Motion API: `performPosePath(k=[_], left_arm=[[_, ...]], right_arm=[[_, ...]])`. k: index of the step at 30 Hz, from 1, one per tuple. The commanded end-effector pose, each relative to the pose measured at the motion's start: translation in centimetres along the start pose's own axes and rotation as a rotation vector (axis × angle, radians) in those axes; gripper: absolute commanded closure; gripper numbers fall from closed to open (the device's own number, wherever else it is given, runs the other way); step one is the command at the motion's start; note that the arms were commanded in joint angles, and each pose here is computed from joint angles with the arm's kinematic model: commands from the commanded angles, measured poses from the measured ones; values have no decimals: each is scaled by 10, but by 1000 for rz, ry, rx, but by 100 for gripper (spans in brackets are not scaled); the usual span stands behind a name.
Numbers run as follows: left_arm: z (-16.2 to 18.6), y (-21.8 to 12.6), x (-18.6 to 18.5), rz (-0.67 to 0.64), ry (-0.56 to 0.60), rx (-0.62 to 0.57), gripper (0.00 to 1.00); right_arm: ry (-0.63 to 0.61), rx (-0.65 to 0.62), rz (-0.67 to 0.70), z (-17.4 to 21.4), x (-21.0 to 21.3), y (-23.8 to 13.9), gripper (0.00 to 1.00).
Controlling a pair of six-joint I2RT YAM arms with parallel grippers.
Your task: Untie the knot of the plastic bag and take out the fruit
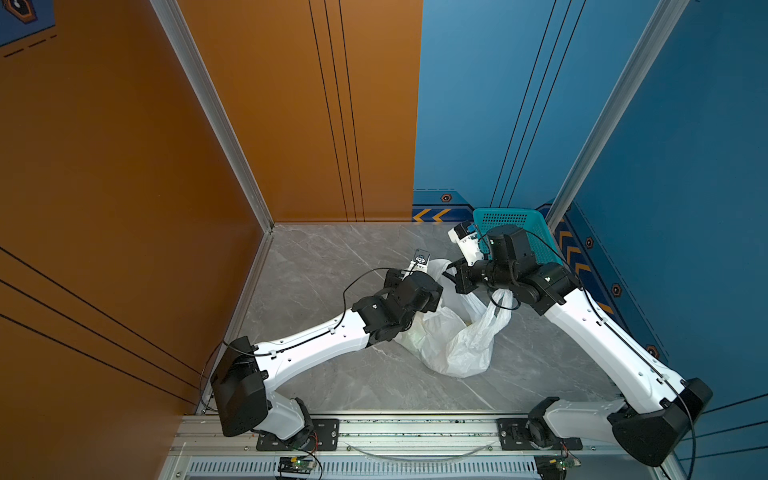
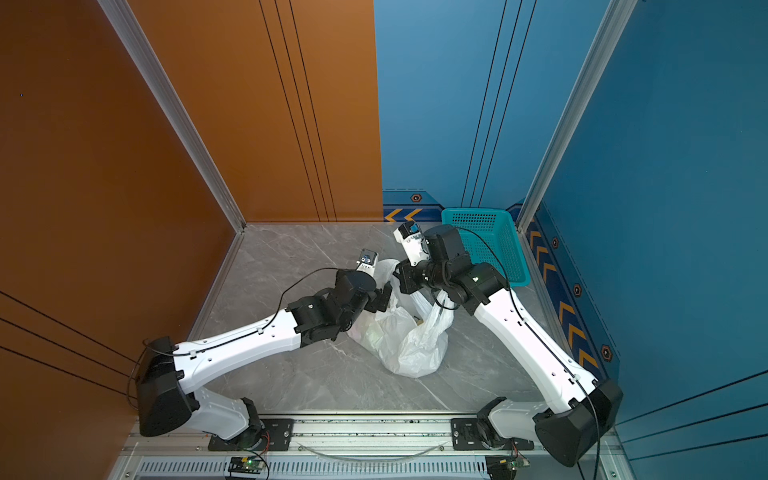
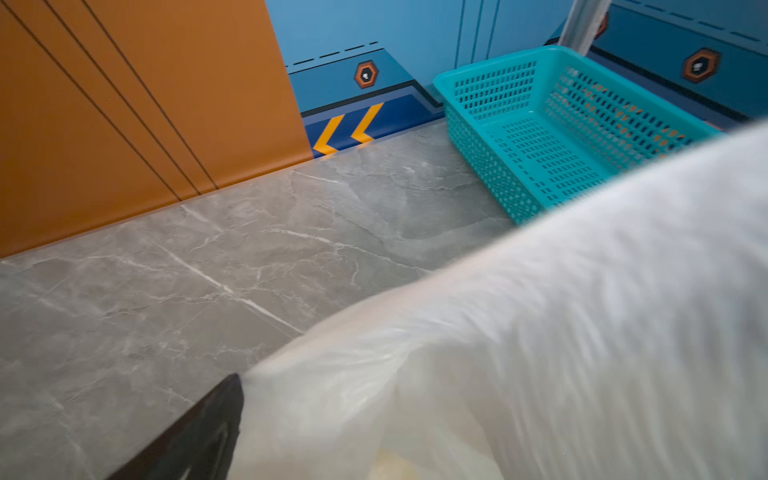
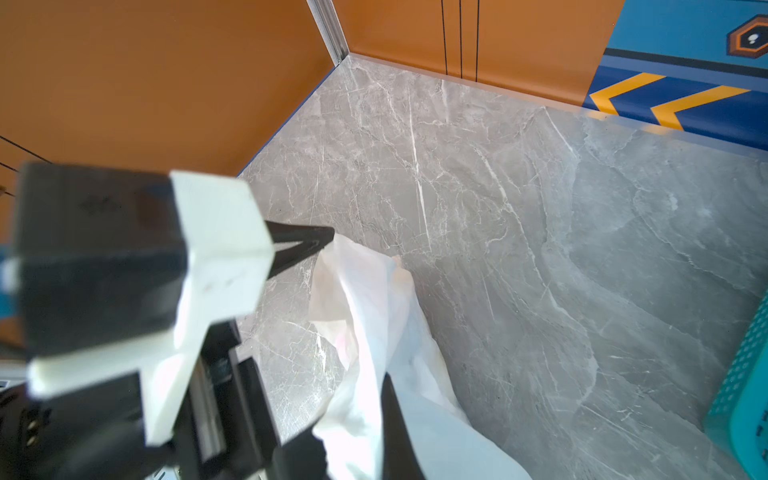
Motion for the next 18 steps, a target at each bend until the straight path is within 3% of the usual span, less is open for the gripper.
performPosePath(k=[1,5,11,18], left_arm=[[-5,0,48,-203,10,-5,2],[-5,-2,59,-191,19,23,2],[-11,-7,13,157,10,5,2],[-6,11,-3,162,75,41,2]], right_arm=[[-12,-68,-41,-11,9,-15,100],[-9,-57,-65,-8,11,-11,100],[-11,-51,-94,-10,14,-7,100],[-14,-60,-111,-13,17,-9,100]])
Point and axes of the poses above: each gripper's point midway between its finger pads, its own y axis out along the fingers, its own x axis along the line the jaws close on, z = x × y, the point moved 5 cm from there along -y, back along the fingers, and after that the axes turned 12 degrees about -y, right-handed, at the moved point
